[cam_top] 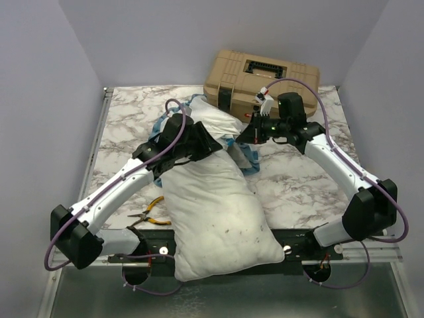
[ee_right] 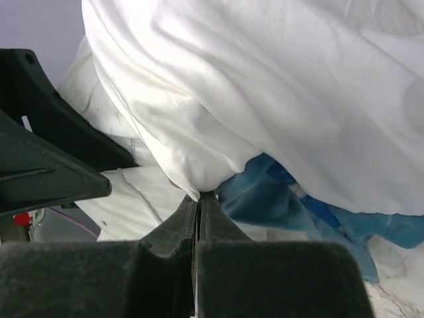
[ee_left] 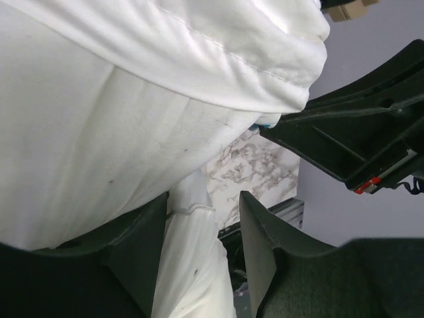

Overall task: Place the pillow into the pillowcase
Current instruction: Stuff the pillow into the pillowcase.

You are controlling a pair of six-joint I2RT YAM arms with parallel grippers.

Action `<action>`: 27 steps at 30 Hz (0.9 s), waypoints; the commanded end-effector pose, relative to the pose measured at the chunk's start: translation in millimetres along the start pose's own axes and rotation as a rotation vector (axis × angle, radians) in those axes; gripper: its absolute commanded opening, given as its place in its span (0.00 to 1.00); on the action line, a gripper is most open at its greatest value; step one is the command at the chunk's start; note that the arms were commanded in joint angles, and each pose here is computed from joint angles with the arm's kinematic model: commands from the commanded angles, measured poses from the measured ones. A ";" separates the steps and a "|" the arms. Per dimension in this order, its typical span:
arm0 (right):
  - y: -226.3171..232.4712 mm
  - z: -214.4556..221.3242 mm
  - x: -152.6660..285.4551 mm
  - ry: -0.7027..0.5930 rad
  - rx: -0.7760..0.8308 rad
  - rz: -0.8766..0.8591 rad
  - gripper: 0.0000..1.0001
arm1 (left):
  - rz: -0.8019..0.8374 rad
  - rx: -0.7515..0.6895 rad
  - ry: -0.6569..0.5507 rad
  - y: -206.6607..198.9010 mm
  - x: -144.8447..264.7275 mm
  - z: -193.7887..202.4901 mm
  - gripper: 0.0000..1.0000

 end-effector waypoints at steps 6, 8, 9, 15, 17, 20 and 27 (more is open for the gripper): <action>15.9 -1.1 8.9 0.032 0.007 -0.070 0.00 | -0.135 0.205 -0.119 45.1 -18.0 11.3 0.32; 22.6 -2.3 13.2 0.028 0.016 -0.097 0.00 | -0.161 0.195 -0.159 51.3 -35.1 6.4 0.23; 26.2 -2.9 15.7 0.027 0.021 -0.111 0.00 | -0.164 0.195 -0.193 52.4 -42.5 1.7 0.18; 39.2 5.4 31.3 0.065 0.020 -0.139 0.00 | -0.007 0.177 -0.427 26.2 -76.7 -45.0 0.00; 39.9 13.1 37.8 0.082 0.018 -0.123 0.00 | 0.033 0.156 -0.471 16.1 -84.1 -61.9 0.00; 44.8 21.6 46.4 0.093 0.020 -0.135 0.00 | 0.108 0.149 -0.530 1.5 -89.0 -86.7 0.00; 12.2 57.6 38.1 0.185 -0.031 -0.012 0.00 | 0.285 0.058 -0.470 -38.2 -95.2 -98.3 0.00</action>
Point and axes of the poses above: each gripper's point midway between its finger pads, its own x axis back along the fingers, its own y axis along the line the jaws close on, z = x × y, the point moved 6 cm from there along x, back along the fingers, and after that the axes turned 3 degrees about -x, right-handed, at the moved point
